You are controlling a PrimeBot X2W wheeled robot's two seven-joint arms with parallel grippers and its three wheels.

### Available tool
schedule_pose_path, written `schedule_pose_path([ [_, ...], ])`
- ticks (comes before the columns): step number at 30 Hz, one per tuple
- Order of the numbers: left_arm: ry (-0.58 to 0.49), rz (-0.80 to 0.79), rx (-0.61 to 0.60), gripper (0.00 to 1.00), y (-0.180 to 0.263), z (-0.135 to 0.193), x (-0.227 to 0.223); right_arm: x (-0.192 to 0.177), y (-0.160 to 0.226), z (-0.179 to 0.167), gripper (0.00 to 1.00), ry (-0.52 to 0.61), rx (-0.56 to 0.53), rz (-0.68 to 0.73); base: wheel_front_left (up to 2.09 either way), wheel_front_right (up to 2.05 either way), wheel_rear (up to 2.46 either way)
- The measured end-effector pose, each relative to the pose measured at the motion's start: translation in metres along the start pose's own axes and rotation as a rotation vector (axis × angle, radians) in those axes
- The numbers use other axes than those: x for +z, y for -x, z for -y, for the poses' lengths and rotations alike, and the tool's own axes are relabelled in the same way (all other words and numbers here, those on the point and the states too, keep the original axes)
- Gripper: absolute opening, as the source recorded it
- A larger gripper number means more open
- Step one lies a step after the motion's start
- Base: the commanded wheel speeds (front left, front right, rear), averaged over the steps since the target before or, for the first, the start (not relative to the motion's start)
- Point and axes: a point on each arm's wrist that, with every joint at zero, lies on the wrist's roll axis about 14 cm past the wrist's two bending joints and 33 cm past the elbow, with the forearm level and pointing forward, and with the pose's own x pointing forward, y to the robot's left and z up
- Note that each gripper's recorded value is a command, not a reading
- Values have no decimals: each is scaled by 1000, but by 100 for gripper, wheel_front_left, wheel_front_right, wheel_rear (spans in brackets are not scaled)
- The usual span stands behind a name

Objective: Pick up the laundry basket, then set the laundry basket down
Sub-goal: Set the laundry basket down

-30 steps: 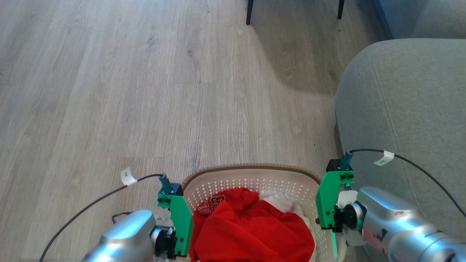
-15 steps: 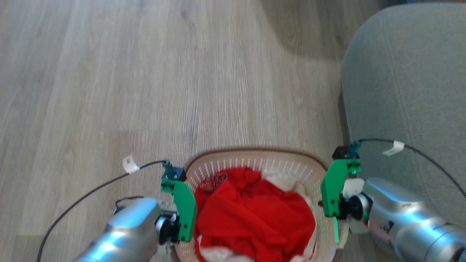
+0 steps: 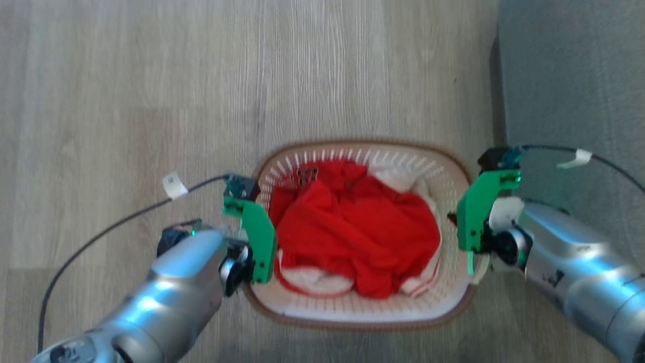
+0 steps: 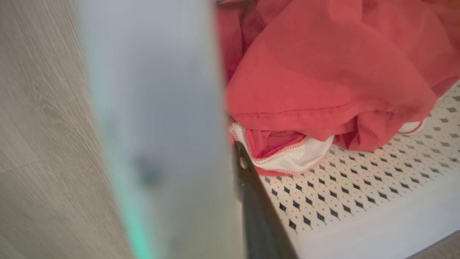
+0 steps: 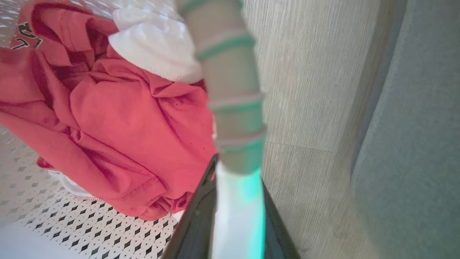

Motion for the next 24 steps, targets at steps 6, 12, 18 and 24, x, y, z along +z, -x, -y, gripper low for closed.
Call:
schedule_pose_path([
  [6, -4, 66, 32, 0, -26, -12, 18, 12, -26, 19, 0, -22, 2, 54, 0, 0, 0],
  [12, -3, 65, 30, 0, -55, -16, 18, 1, -53, 39, 0, -42, -6, 57, 0, 0, 0],
  [18, 1, 47, 24, 0, -80, -23, 17, -8, -76, 53, 0, -69, -9, 56, 0, 0, 0],
  [24, 9, 47, 23, 0, -97, -27, 17, -9, -90, 64, 0, -71, -15, 82, 0, 0, 0],
])
